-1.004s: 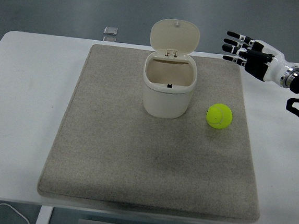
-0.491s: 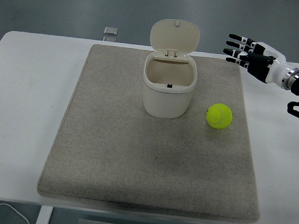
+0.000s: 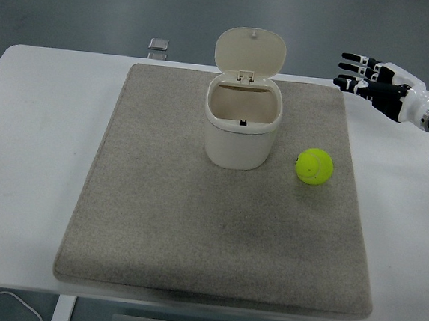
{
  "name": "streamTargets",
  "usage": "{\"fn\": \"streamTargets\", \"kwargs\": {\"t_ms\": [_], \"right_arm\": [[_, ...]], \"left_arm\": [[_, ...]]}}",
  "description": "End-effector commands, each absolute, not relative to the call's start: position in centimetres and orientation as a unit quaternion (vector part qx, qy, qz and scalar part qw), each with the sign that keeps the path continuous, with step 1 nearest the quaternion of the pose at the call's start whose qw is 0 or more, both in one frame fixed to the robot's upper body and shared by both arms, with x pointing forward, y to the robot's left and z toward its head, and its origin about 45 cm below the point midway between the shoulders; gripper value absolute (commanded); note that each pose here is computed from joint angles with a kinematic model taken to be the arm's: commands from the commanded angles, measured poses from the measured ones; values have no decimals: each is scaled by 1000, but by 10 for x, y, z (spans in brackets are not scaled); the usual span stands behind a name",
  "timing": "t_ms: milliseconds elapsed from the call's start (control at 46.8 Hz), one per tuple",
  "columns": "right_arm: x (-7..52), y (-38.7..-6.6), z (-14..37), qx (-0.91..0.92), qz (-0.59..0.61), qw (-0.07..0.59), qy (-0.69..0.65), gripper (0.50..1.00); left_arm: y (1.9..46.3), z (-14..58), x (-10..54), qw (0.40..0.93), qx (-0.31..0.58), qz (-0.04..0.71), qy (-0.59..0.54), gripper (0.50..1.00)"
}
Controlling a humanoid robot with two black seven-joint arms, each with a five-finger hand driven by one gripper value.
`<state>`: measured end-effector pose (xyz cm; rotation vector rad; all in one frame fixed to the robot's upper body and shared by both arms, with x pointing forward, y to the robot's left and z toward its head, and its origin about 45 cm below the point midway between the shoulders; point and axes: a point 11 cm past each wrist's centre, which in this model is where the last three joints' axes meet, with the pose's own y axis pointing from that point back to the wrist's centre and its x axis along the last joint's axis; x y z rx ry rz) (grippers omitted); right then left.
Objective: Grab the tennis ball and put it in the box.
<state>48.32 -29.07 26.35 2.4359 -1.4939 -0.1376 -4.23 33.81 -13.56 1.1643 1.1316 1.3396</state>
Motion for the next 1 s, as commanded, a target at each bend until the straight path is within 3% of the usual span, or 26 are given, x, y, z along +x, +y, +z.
{"fn": "streamTargets", "kwargs": {"t_ms": [0,983], "right_arm": [[482,-294,267,848,-23,150,-508,924],[444,-308,276,887,135,225,-380,924]], "left_arm": [[338,-136,-41,496,480,553,466,992],[338,-136,-42,496,481,553,467,992]]}}
